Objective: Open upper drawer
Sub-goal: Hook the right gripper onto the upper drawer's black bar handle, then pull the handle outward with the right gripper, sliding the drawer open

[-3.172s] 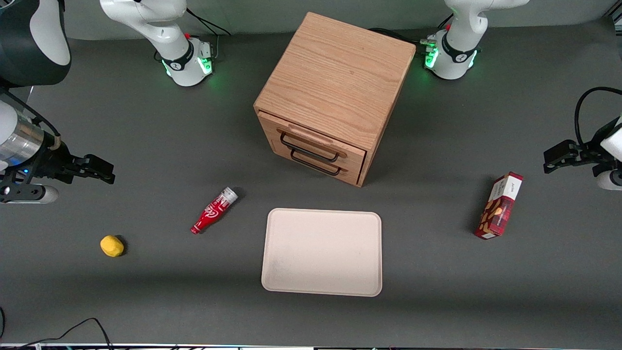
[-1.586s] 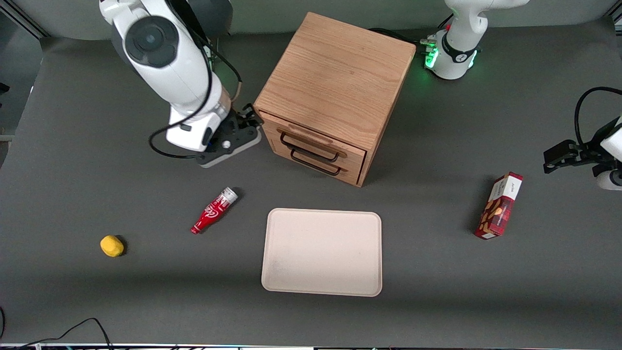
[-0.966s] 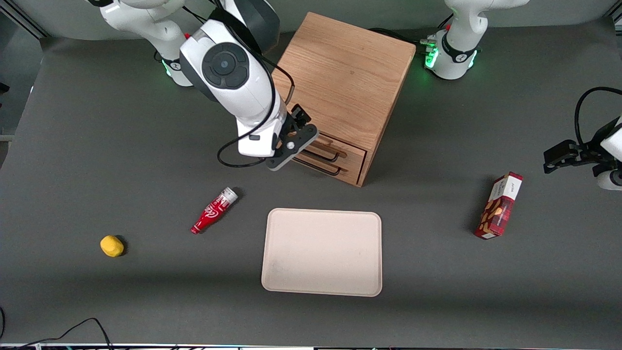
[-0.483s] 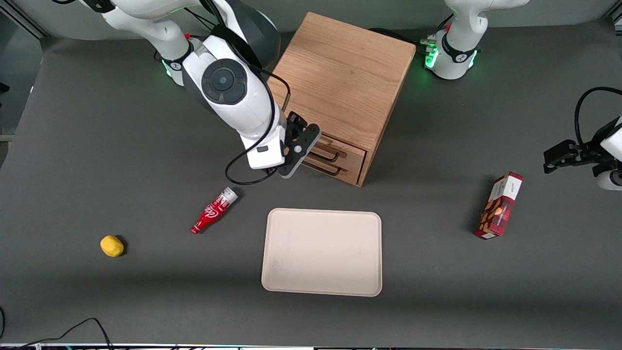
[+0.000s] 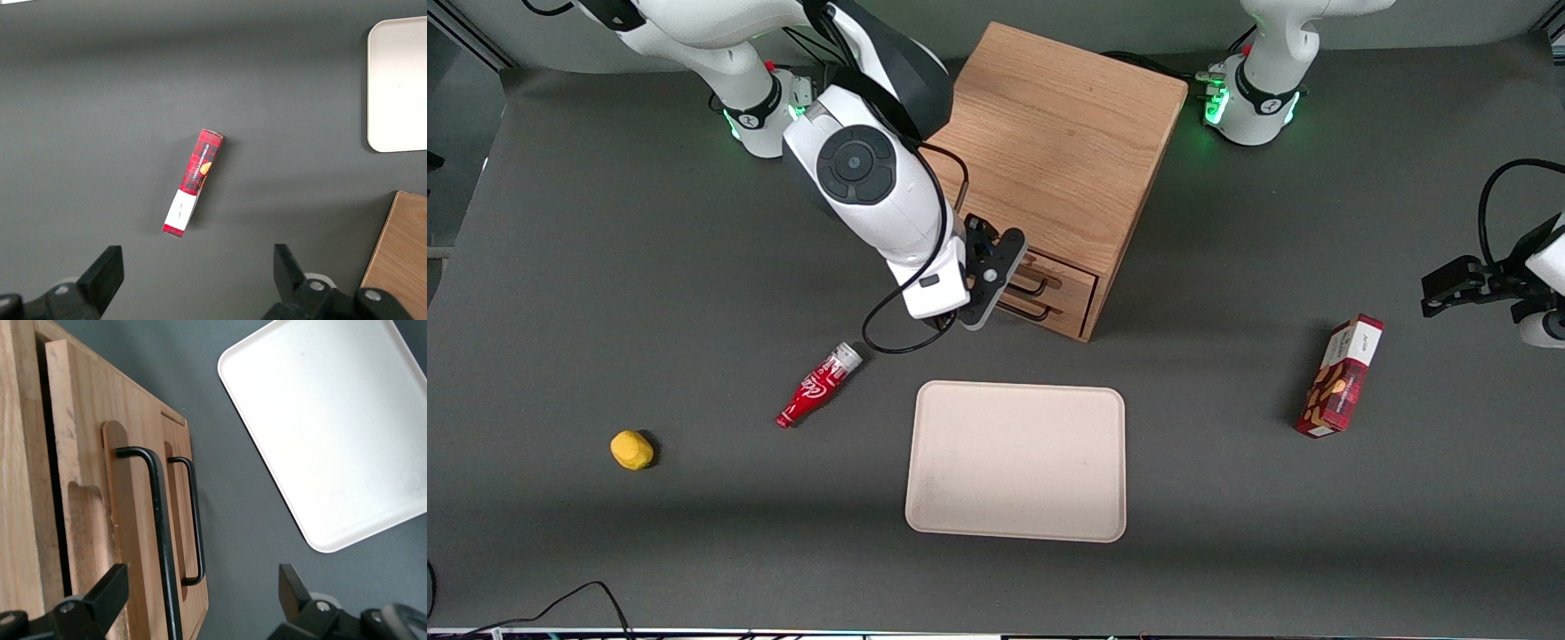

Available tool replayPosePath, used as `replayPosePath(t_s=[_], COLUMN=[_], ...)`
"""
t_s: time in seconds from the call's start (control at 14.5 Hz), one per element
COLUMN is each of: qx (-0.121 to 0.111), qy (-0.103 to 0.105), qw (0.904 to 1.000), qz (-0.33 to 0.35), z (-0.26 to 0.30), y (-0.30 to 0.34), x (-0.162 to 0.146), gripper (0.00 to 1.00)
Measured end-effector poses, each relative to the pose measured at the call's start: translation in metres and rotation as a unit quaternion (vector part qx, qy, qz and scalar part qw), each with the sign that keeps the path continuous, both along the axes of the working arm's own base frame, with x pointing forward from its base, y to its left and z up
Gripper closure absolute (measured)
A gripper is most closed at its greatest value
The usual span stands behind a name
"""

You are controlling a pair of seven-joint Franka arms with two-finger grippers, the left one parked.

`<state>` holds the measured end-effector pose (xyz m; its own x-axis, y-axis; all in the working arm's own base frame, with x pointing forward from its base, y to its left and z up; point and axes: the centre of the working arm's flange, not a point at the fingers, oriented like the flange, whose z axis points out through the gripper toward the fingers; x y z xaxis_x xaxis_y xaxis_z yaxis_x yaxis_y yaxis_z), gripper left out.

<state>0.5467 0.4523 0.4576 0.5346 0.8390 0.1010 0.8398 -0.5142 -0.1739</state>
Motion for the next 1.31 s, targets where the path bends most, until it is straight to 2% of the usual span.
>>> replayPosePath(t_s=[0.34, 0.97, 1.31], qx=[0.007, 0.013, 0.018], qy=[-0.004, -0.011, -0.026], qw=[0.9996, 0.9995, 0.9990], qz=[0.026, 0.028, 0.032], z=[-0.019, -0.030, -0.042], y=[0.006, 0.006, 0.001], x=[-0.001, 0.004, 0.016], gripper=[0.00, 0.00, 0.00])
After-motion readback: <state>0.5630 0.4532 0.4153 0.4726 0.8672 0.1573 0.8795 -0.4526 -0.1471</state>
